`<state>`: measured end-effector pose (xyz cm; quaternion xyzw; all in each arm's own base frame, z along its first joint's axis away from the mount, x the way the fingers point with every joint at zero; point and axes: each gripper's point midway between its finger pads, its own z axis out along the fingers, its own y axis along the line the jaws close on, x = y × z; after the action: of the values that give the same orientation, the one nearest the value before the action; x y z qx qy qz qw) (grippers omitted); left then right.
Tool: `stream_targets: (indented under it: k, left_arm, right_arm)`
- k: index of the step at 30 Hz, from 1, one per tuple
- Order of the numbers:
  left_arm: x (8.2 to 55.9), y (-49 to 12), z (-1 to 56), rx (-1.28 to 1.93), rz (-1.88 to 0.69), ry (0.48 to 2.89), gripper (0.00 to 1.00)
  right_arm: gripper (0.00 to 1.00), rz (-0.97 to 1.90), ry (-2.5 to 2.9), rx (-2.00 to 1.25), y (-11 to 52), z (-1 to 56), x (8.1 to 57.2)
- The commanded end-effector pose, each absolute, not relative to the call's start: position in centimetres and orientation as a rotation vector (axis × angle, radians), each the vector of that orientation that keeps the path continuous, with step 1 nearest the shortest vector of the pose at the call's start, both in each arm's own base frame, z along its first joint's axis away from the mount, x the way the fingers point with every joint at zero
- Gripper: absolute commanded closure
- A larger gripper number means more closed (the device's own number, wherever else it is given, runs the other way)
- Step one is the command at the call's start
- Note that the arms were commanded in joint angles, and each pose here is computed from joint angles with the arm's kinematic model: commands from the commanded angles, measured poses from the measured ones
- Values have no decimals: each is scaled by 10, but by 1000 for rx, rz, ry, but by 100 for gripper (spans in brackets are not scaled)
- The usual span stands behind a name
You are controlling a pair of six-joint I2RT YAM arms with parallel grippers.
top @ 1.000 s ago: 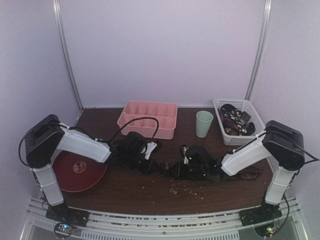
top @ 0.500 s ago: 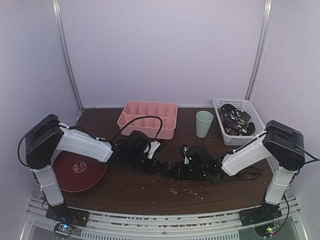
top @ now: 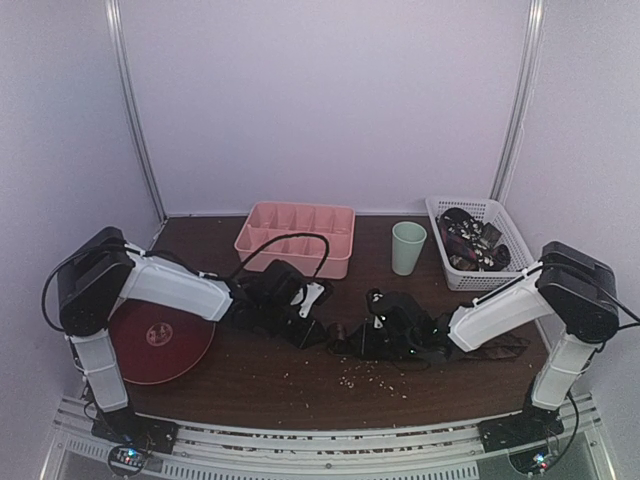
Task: Roll the ties
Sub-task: Roll the tie at the center of the board.
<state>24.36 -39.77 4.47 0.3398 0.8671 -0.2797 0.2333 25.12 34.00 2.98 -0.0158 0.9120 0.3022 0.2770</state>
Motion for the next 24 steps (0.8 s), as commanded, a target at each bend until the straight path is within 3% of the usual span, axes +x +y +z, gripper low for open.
stream_targets:
  k: [1,13,24]
  left_arm:
    - [248,-409,56,952,-780,2332,83]
    - [247,-418,60,970,-797,2321,83]
    - [246,-426,62,980,-805,2316,83]
  right_arm:
    - [83,756,2442,-33,327,31,251]
    - [85,754,2391,5,318,46,254]
    - [69,790,2321,73,305,72,253]
